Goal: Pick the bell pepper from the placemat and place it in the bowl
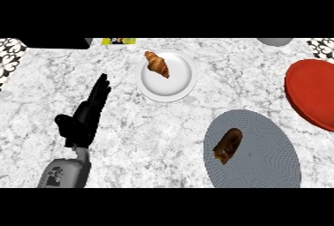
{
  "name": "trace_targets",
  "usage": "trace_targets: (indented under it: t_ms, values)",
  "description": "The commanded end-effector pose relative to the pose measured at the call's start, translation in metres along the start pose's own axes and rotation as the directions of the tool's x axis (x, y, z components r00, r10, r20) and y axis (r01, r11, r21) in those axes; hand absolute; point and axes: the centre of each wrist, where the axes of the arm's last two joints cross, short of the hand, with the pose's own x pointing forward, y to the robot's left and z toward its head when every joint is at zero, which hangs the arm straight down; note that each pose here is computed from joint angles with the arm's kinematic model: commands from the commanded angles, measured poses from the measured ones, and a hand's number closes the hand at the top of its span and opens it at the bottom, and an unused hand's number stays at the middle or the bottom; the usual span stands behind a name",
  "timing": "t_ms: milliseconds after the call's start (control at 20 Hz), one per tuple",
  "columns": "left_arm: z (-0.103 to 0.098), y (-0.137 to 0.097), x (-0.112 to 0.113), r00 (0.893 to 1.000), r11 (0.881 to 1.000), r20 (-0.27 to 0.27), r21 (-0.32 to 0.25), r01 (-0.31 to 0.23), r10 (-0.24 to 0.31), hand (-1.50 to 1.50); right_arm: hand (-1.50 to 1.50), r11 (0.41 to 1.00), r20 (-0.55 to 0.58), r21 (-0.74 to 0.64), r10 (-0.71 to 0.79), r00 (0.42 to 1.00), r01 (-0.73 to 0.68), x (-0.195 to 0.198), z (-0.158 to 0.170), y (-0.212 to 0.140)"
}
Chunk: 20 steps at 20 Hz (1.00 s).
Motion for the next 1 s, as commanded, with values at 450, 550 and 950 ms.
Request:
trace_targets:
  t_ms: [450,550,950]
  values:
    - [0.008,-0.01,0.0,1.0,1.0,0.012,-0.015,-0.005,0.005,0.0,1.5,0.982,-0.11,-0.005,0.186,0.976,-0.187,-0.104,-0.047,0.06]
    - [0.003,-0.007,0.006,1.0,1.0,0.001,-0.018,-0.018,0.018,0.0,1.5,0.984,-0.123,-0.017,0.173,0.977,-0.176,-0.124,-0.041,0.052]
    - [0.001,-0.027,0.009,1.0,0.999,0.024,-0.035,-0.01,0.01,0.0,1.5,0.993,-0.265,0.113,0.07,0.962,-0.041,-0.158,-0.028,0.066]
